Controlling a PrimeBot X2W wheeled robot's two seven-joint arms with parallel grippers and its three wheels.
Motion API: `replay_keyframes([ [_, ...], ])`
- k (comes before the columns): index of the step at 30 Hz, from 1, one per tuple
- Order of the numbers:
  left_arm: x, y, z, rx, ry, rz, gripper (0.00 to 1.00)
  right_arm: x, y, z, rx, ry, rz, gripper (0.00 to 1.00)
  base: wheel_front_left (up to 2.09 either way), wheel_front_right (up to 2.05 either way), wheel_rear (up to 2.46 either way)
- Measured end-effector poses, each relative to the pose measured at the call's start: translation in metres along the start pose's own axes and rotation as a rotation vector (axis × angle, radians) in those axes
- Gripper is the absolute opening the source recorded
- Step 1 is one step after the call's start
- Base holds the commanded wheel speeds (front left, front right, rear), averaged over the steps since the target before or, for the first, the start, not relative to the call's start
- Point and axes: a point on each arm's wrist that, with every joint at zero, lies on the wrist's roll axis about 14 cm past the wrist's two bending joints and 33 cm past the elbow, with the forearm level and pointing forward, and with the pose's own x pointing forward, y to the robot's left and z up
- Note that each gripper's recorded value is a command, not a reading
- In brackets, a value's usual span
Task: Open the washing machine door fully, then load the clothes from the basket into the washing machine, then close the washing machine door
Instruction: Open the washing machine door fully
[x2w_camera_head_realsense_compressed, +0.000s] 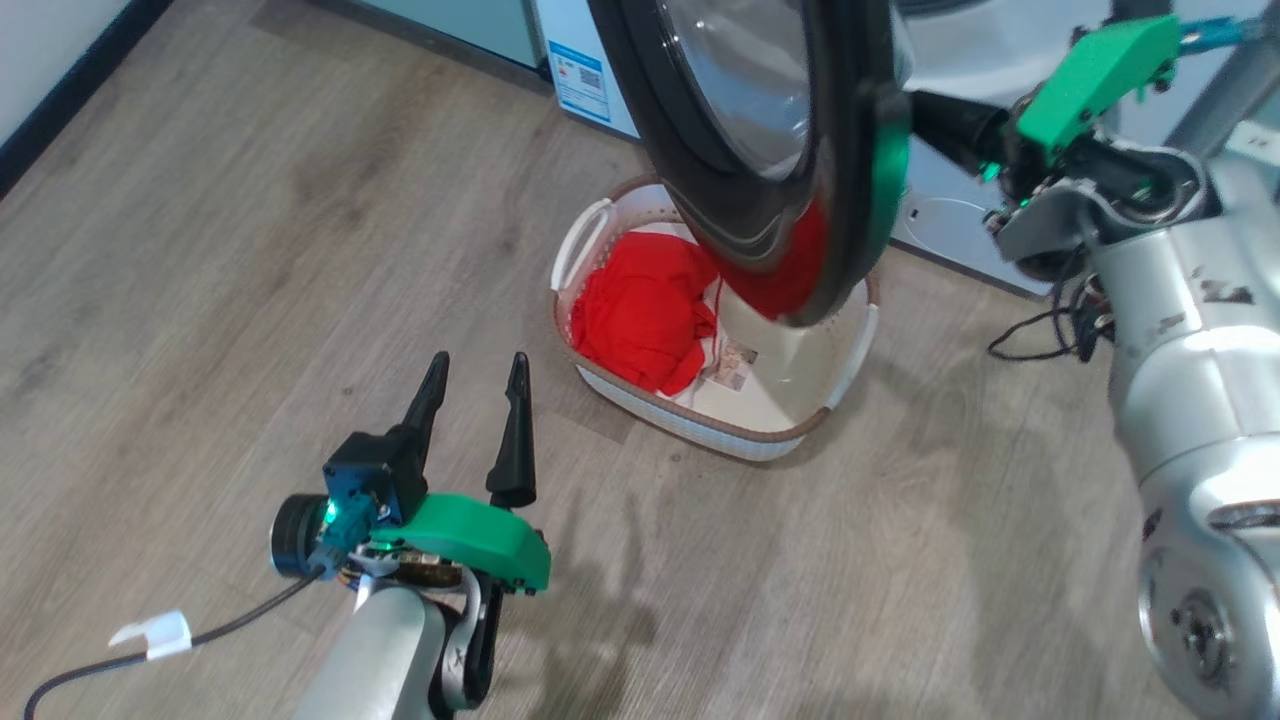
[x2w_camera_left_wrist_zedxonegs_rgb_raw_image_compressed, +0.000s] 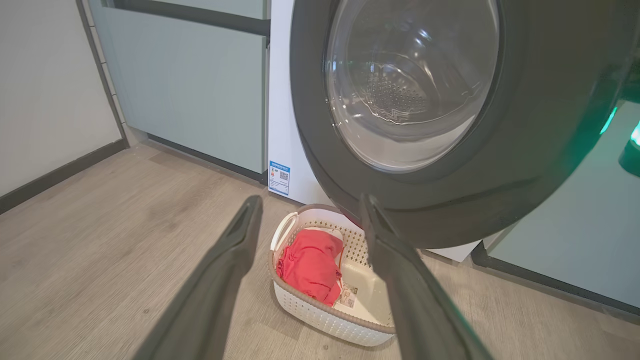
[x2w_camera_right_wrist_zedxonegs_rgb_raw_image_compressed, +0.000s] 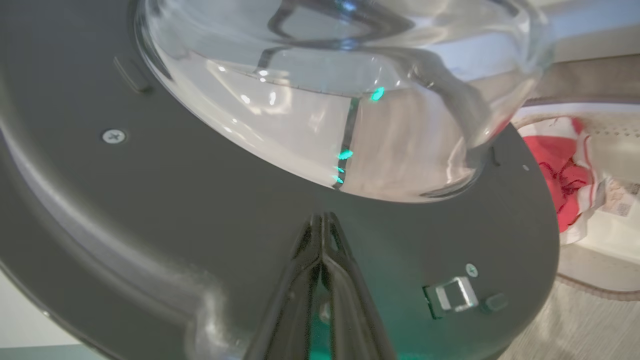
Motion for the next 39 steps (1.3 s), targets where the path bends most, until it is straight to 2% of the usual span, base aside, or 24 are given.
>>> replay_keyframes([
  [10,-0.015,0.019,0.004,0.005,-0.011,0.055,1.00,0.023,0.029,-0.043,-0.013,0.119,0.087,0.00,0.00,0.00,0.00],
  [23,-0.035,0.041,0.013,-0.004,-0.040,0.120,1.00,0.045,0.057,-0.105,-0.088,0.238,0.135,0.00,0.00,0.00,0.00],
  [34,-0.044,0.049,0.017,-0.009,-0.058,0.137,1.00,0.035,0.064,-0.106,-0.108,0.165,0.125,0.00,0.00,0.00,0.00],
  [39,-0.044,0.052,0.021,-0.011,-0.080,0.138,1.00,0.014,0.050,-0.106,-0.286,0.083,0.074,0.00,0.00,0.00,0.00],
])
